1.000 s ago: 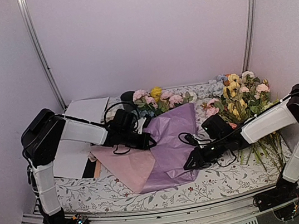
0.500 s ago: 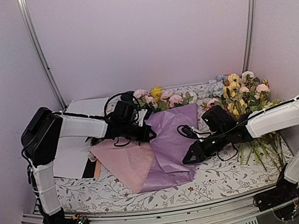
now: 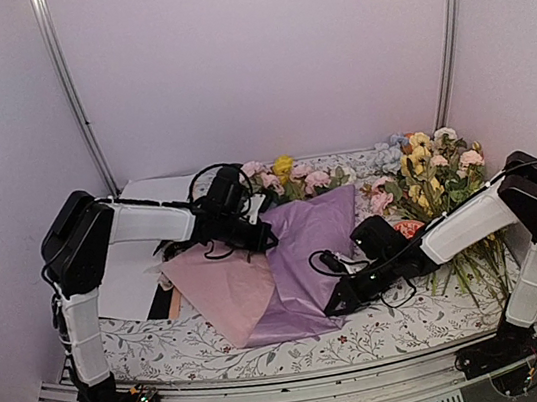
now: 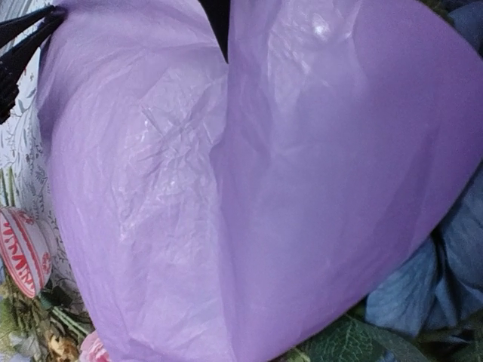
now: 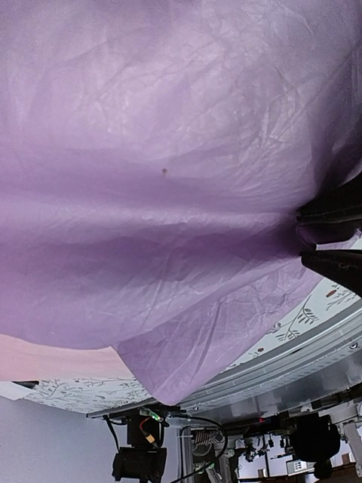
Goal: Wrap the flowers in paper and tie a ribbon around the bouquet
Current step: Press the fold line of the 2/3-folded wrapping paper.
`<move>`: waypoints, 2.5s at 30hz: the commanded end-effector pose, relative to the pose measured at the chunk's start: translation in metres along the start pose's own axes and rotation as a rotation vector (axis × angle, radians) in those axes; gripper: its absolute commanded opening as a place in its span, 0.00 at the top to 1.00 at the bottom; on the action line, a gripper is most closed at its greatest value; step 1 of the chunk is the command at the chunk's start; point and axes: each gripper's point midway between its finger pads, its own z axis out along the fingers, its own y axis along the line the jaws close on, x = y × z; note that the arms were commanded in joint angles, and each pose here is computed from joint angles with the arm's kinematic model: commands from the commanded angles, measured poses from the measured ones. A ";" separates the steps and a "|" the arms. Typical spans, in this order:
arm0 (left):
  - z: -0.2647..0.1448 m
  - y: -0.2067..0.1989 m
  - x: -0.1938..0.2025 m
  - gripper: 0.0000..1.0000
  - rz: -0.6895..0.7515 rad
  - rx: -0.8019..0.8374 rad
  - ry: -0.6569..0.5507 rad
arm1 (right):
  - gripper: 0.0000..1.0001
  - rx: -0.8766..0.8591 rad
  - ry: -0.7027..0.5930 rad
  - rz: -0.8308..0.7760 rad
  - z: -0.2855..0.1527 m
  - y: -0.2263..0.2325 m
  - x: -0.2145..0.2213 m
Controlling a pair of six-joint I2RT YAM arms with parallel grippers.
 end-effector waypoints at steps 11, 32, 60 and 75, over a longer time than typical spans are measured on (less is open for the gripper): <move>-0.100 -0.022 -0.035 0.38 -0.085 -0.016 -0.204 | 0.85 0.079 0.094 0.071 0.005 -0.019 0.030; -0.042 -0.121 0.095 0.33 -0.067 0.255 0.050 | 0.84 0.043 0.066 0.060 0.003 -0.007 0.020; -0.028 -0.074 0.147 1.00 -0.034 0.137 0.370 | 0.60 0.240 0.067 0.063 -0.052 -0.024 0.039; -0.025 -0.074 0.143 1.00 -0.030 0.153 0.350 | 0.93 -0.071 0.017 -0.086 -0.009 0.053 -0.020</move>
